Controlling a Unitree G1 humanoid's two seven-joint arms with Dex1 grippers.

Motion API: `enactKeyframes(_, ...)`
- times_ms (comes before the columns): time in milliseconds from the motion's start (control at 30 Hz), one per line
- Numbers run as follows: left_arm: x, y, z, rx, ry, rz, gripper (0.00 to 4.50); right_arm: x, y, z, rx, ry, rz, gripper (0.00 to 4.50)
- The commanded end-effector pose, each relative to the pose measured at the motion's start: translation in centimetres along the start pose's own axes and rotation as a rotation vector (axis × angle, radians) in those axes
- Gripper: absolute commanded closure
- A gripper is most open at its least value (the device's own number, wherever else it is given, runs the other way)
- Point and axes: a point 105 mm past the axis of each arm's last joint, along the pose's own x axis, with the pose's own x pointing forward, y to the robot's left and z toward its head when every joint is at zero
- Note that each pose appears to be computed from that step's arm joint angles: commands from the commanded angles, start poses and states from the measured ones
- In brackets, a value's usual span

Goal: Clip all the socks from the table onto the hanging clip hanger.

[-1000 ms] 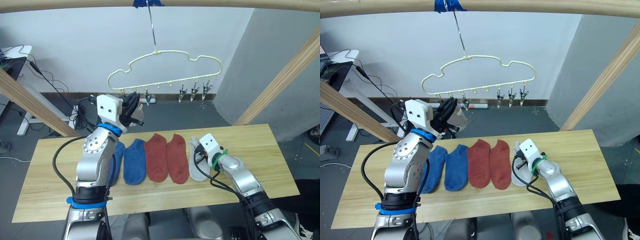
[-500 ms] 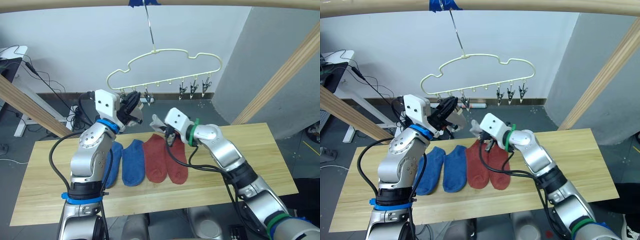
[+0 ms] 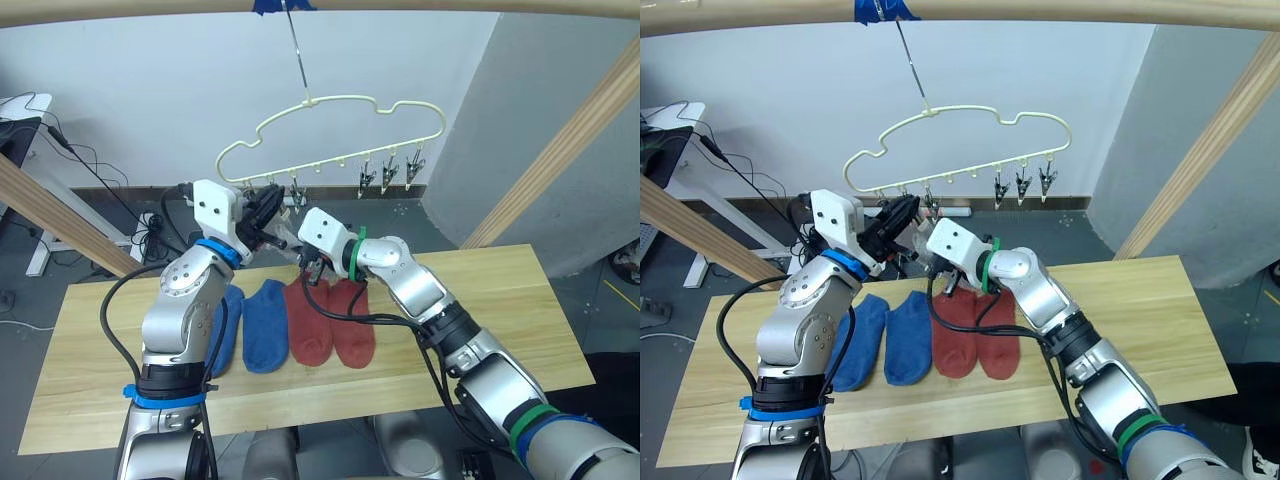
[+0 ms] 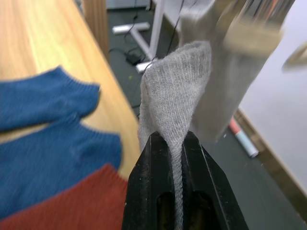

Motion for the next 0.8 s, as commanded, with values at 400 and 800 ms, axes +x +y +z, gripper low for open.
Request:
enactKeyframes(400, -0.4, -0.1, 0.0, 0.014, -0.003, -0.009, 4.46, -0.3, -0.6, 2.5, 0.054, -0.136, -0.028, 4.50)
enactKeyframes(800, -0.8, -0.1, 0.1, -0.014, -0.006, -0.020, 4.46, -0.1, -0.6, 3.4, 0.070, -0.173, -0.023, 4.50)
